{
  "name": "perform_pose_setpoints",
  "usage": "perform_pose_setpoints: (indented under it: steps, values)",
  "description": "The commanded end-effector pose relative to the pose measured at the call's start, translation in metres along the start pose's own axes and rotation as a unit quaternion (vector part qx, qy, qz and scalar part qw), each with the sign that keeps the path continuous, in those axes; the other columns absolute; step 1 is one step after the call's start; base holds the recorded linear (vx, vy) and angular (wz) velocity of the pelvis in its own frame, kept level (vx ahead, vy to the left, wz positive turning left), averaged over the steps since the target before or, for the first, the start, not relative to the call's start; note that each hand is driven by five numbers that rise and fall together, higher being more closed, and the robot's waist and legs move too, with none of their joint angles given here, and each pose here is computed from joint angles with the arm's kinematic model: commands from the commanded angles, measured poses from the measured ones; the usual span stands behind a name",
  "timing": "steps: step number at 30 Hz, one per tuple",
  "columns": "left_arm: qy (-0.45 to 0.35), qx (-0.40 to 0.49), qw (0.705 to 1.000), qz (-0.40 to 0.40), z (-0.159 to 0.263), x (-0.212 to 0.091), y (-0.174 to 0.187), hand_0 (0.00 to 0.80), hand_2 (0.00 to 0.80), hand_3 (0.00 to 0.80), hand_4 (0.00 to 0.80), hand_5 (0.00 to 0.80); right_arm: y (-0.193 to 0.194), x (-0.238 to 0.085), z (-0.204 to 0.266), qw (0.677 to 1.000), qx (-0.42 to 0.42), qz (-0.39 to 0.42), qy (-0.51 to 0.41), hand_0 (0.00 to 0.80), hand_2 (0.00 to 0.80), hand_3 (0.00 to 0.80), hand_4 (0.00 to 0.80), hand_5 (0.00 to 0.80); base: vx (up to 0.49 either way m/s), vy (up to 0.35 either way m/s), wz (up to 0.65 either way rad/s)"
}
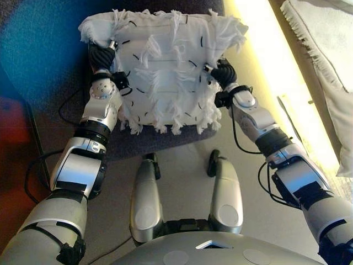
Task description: Pick up the cushion and take it to the sofa
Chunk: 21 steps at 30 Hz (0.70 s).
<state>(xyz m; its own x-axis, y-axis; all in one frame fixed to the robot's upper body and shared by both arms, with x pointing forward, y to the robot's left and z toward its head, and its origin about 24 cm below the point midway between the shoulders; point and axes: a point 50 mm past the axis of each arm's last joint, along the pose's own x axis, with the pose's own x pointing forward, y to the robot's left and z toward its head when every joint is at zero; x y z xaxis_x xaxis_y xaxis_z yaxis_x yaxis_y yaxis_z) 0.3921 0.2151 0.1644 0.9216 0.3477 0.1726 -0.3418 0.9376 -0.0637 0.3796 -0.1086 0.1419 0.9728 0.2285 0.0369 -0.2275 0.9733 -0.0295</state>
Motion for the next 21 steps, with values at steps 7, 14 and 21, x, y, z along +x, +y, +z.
perform_pose_setpoints:
  steps: [7, 14, 21]
  values:
    - [-0.258, -0.024, 0.959, -0.112, 0.141, 0.000, -0.073, 0.800, 0.800, 0.800, 0.800, 0.800, 0.065, 0.007, 0.076, 0.983, 0.028, 0.119, -0.135, 0.800, 0.800, 0.800, 0.800, 0.800, 0.059, -0.027, 0.02]
    - [-0.341, -0.060, 0.926, -0.154, 0.174, -0.020, -0.094, 0.800, 0.800, 0.800, 0.800, 0.800, 0.070, 0.005, 0.078, 0.980, 0.022, 0.120, -0.154, 0.800, 0.800, 0.800, 0.800, 0.800, 0.030, 0.002, 0.00]
    - [-0.350, -0.070, 0.917, -0.180, 0.176, -0.024, -0.099, 0.800, 0.800, 0.800, 0.800, 0.800, 0.072, 0.005, 0.067, 0.982, 0.010, 0.118, -0.144, 0.800, 0.800, 0.800, 0.800, 0.800, 0.009, 0.004, -0.02]
